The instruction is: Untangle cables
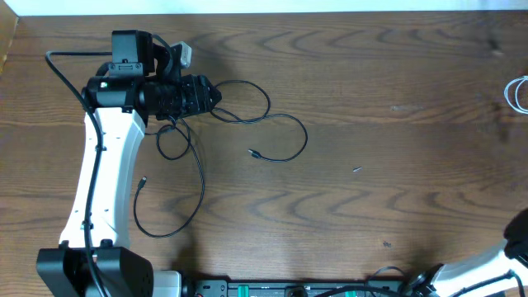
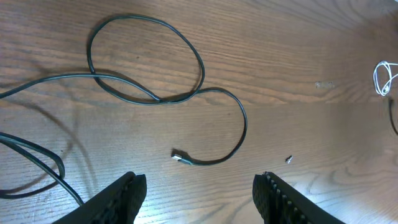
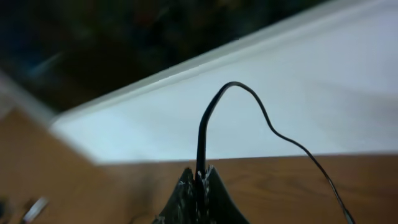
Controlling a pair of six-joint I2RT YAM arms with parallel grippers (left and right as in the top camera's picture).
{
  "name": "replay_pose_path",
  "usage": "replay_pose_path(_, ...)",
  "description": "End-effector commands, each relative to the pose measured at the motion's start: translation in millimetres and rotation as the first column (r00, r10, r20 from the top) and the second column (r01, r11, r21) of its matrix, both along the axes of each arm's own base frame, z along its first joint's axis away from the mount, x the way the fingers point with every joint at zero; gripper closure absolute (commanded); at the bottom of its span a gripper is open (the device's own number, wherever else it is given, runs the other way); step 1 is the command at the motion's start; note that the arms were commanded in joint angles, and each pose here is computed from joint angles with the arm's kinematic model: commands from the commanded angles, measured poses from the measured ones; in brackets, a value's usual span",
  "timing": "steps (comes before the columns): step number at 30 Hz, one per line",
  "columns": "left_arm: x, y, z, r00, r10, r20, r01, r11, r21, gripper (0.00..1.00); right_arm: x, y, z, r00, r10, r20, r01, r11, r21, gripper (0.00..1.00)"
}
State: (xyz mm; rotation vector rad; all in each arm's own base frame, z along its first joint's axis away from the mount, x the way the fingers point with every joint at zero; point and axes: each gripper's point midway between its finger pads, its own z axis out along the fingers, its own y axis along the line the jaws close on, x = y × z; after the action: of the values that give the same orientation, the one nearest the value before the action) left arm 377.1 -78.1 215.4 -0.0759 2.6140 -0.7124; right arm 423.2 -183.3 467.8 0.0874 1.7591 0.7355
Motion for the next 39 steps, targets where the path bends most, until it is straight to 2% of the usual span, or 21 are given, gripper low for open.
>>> replay_pose_path(1,2.9,-2.0,2.8,1.0,-0.013,0.012,0.013,1.0,-0.001,0.39,-15.0,-65.1,-1.3,0.954,-0.296,-0.054,0.295,0.955,-0.015,0.99)
replay_pose_path(4,3.0,-2.0,2.9,1.0,-0.012,0.012,0.012,1.0,-0.001,0.39,-28.4,-99.9,-9.8,0.905,-0.42,-0.069,0.415,0.906,-0.078,0.99)
replay_pose_path(9,3.2,-2.0,2.9,1.0,-0.01,0.011,0.01,1.0,-0.003,0.39,-44.7,-149.6,-56.2,0.776,-0.605,-0.18,0.56,0.791,-0.245,0.99)
replay_pose_path(11,3.7,-2.0,3.2,1.0,-0.01,0.014,0.01,1.0,-0.003,0.39,-45.1,-163.4,-78.2,0.735,-0.638,-0.229,0.576,0.766,-0.284,0.99)
replay_pose_path(16,5.1,-2.0,4.0,1.0,-0.01,0.021,0.01,1.0,-0.003,0.39,-32.8,-189.2,-127.0,0.691,-0.65,-0.316,0.581,0.76,-0.293,0.99)
replay_pose_path(18,5.1,-2.0,4.0,1.0,-0.01,0.021,0.01,1.0,-0.003,0.39,-27.6,-196.3,-148.0,0.677,-0.645,-0.355,0.577,0.764,-0.29,0.79)
replay_pose_path(20,5.0,-2.0,4.0,1.0,-0.01,0.021,0.01,1.0,-0.003,0.39,-22.8,-198.1,-164.4,0.674,-0.629,-0.388,0.566,0.776,-0.277,0.27)
replay_pose_path(22,5.1,-2.0,4.0,1.0,-0.01,0.021,0.01,1.0,-0.003,0.39,-20.0,-195.3,-172.4,0.675,-0.614,-0.409,0.555,0.788,-0.267,0.12)
replay_pose_path(27,5.3,-1.9,4.1,1.0,-0.01,0.022,0.01,1.0,-0.002,0.39,-12.6,-175.4,-160.0,0.706,-0.587,-0.397,0.526,0.809,-0.261,0.04)
replay_pose_path(33,5.2,-2.0,4.1,1.0,-0.01,0.022,0.01,1.0,-0.002,0.39,-9.4,-129.9,-128.5,0.747,-0.547,-0.377,0.478,0.837,-0.267,0.01)
replay_pose_path(39,6.7,5.1,0.6,1.0,0.011,0.02,-0.012,0.999,0.038,0.39,7.1,-50.4,-119.0,0.842,-0.372,-0.39,0.278,0.92,-0.278,0.01)
